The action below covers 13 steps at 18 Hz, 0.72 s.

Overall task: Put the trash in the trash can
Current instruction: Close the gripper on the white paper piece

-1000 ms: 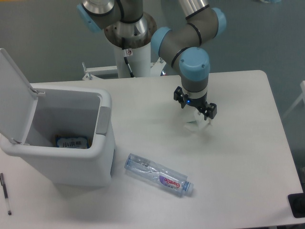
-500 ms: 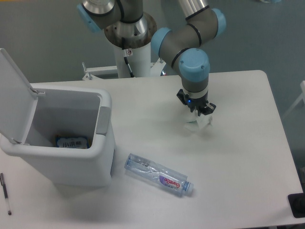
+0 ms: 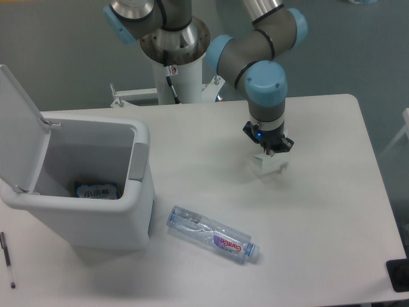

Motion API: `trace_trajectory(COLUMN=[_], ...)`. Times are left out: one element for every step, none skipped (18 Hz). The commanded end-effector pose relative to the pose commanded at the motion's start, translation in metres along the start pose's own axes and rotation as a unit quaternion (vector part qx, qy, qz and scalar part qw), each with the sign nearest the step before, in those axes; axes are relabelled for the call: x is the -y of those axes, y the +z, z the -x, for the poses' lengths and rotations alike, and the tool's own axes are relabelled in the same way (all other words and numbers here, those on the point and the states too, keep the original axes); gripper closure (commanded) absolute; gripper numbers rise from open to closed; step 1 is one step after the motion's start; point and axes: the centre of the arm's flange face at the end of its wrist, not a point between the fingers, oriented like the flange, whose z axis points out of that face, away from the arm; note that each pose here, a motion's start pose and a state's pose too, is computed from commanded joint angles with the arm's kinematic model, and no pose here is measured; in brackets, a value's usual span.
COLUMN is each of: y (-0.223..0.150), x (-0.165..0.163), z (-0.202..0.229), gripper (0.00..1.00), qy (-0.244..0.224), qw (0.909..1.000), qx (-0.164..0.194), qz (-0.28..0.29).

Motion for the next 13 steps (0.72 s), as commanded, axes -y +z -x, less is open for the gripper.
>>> trace_trajectory(y=[-0.002, -0.004, -0.007, -0.009, -0.015, -0.020, -0.024, -0.030, -0.035, -0.040, -0.046, -0.051, -0.057], x=[-0.002, -0.005, -0.008, -0.008, -0.009, -0.007, -0.005, -0.004, -0.001, 0.002, 0.004, 0.007, 0.010], z=[0.004, 0.008, 0.013, 0.016, 0.020, 0.023, 0.026, 0.029, 0.032, 0.034, 0.038, 0.042, 0.046], gripper=[0.99, 0.99, 0.99, 0.99, 0.99, 0.99, 1.00, 1.00, 1.00, 1.00, 1.00, 1.00, 1.00], qy=[-0.005, -0.012, -0.018, -0.020, -0.023, -0.024, -0.024, -0.025, -0.026, -0.030, -0.039, -0.052, -0.064], qw=[0.9999, 0.9996, 0.9992, 0.9988, 0.9984, 0.9982, 0.9978, 0.9972, 0.9964, 0.9953, 0.9941, 0.9928, 0.9910], qx=[-0.002, -0.008, -0.014, -0.019, -0.020, -0.018, -0.019, -0.020, -0.023, -0.026, -0.027, -0.028, -0.029], qz=[-0.013, -0.024, -0.033, -0.041, -0.047, -0.052, -0.058, -0.068, -0.078, -0.088, -0.098, -0.105, -0.114])
